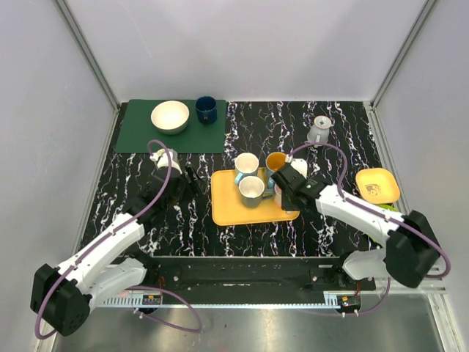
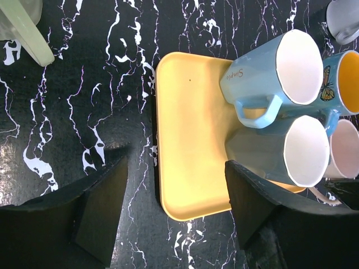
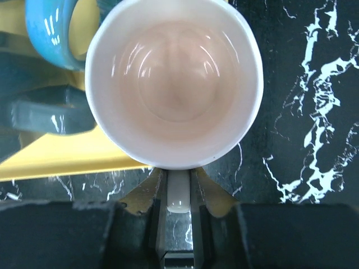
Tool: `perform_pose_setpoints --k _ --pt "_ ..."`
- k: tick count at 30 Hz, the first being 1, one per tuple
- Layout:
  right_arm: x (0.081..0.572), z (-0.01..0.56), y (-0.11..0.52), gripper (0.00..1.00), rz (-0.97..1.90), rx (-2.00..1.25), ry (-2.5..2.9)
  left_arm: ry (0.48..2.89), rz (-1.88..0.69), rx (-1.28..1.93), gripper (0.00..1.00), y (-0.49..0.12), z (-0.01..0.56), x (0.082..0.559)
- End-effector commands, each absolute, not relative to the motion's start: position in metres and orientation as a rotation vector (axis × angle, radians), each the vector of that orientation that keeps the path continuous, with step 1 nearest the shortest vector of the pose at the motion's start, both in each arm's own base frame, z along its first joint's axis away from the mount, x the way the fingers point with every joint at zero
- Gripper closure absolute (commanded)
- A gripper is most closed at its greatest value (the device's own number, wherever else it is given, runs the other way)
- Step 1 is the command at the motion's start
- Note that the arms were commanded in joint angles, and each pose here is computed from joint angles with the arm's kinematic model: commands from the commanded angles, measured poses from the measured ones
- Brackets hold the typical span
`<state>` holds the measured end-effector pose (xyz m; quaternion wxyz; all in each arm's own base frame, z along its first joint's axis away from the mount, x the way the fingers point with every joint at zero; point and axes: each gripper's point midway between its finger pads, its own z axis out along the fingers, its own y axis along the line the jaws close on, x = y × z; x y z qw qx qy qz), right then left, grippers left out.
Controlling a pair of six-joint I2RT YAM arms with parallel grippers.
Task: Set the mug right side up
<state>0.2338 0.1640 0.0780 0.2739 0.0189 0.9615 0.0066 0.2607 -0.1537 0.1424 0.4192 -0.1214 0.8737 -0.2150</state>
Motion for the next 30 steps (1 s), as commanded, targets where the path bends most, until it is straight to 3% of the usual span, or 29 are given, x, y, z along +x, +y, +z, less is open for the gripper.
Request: perform_pose_setpoints --k 1,13,18,20,22,23,30 --pt "0.233 0.124 0.153 1.0 0.089 0.083 2.47 2.126 -0.564 -0.312 0.28 -0.155 0.158 0.266" --pt "0.21 0.201 0.167 1.0 0.382 0.04 2.392 2.07 -0.607 -0.33 0.28 -0.159 0.18 0.273" --pt "0.206 0.273 0.195 1.0 0.729 0.06 2.194 1.835 -0.834 -0.348 0.28 -0.166 0.235 0.265" --pt "0.207 0.309 0.208 1.0 0.877 0.064 2.075 1.681 -0.991 -0.314 0.23 -0.174 0.276 0.255" --pt "0.203 0.337 0.217 1.0 0.998 0.058 1.988 1.598 -1.112 -0.288 0.08 -0.182 0.296 0.245" --pt "0.204 0.359 0.223 1.0 1.065 0.049 1.911 1.502 -1.231 -0.207 0.05 -0.192 0.324 0.233" --pt "0.206 0.428 0.254 1.0 1.453 -0.007 1.667 1.276 -1.623 0.01 0.01 -0.225 0.379 0.19"
